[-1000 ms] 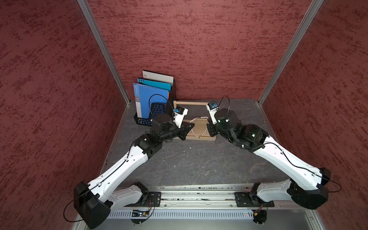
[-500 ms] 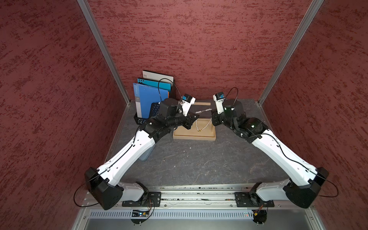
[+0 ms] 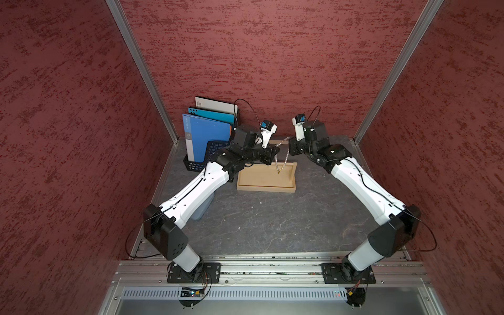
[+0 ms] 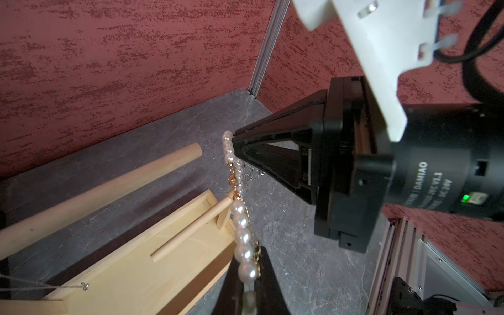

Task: Hang the necklace on the jewelry display stand
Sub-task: Hang the necklace on the stand.

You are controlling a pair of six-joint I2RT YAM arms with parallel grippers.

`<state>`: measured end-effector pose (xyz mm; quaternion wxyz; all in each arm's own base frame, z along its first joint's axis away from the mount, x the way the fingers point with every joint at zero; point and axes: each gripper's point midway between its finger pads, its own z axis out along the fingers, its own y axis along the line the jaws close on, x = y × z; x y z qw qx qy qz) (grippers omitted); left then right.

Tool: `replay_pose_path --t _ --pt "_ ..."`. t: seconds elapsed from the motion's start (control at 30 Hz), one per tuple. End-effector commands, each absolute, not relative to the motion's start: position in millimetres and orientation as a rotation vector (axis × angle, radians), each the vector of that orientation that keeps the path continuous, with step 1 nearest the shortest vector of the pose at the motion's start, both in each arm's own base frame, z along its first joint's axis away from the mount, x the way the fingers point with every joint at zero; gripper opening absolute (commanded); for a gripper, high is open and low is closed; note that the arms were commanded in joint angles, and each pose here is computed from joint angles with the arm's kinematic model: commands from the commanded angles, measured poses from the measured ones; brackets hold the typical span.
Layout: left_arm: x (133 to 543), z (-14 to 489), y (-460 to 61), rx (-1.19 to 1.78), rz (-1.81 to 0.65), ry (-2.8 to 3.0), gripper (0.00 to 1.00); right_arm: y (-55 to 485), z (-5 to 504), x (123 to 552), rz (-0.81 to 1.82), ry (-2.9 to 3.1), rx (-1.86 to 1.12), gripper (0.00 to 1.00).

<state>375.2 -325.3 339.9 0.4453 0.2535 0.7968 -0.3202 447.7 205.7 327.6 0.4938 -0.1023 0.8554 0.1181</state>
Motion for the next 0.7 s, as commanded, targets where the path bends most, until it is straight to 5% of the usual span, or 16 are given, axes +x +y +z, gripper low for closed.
replay_pose_path --t 0.0,0.67 --pt "391.4 365.2 -332.6 0.593 -0.808 1.889 0.0 186.9 340.3 474.4 0.254 2.012 -0.178 0.02" --pt "463.2 320.9 -365.7 0.495 -0.806 1.942 0.0 183.1 306.5 551.7 0.246 2.011 -0.221 0.03"
